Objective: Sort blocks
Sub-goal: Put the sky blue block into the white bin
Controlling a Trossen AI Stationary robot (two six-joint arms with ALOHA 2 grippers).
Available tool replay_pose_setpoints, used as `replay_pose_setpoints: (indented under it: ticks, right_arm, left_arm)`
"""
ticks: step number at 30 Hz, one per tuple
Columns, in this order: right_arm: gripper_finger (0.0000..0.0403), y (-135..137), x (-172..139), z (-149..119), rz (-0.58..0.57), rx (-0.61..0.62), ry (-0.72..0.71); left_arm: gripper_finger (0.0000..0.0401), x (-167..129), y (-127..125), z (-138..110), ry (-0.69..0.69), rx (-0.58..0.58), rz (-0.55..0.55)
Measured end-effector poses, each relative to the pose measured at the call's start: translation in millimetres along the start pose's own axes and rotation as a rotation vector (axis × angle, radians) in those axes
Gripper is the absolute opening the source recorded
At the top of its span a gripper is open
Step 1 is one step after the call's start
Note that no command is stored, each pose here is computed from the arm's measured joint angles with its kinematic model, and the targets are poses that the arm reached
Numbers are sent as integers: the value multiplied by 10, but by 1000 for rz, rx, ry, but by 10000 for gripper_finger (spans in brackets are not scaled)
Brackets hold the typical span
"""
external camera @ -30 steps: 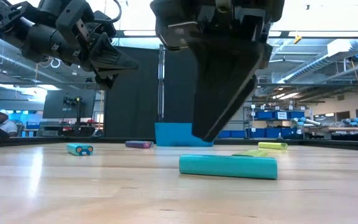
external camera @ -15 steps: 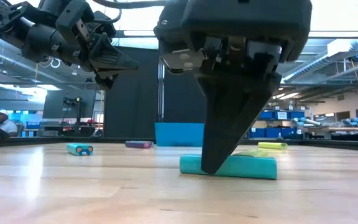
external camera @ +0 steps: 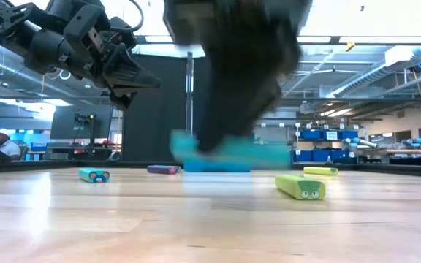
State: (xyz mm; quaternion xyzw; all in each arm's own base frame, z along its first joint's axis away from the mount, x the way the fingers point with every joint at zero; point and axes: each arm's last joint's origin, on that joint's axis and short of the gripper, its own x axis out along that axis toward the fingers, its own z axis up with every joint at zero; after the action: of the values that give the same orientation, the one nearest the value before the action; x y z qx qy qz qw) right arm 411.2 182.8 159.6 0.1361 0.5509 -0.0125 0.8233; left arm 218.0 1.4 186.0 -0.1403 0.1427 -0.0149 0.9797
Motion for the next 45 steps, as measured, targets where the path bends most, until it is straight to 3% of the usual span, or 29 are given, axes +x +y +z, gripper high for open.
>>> replay_pose_setpoints:
  ticks: [7,12,19,28,36,45]
  right_arm:
    - [115,212,-572,318,9,49,-56]
    - [115,370,-941,289,-39,125,-8]
    - [115,644,-1210,-242,-142,191,220]
    - [115,811,-1602,-898,-180,297,311]
    - [115,547,-1819,-1469,-199,490,298]
    - [115,65,-1561,-2026,-190,742,276]
  left_arm:
    - [9,0,-2,8,-8,-2,-2]
    - [9,0,-2,8,-9,-3,-2]
    - [9,0,-11,25,-23,-2,-21]
    - [9,-1,-11,35,-33,-1,-24]
    - [9,-1,4,40,-48,-25,29]
    - [9,-3,27,46,-74,-82,106]
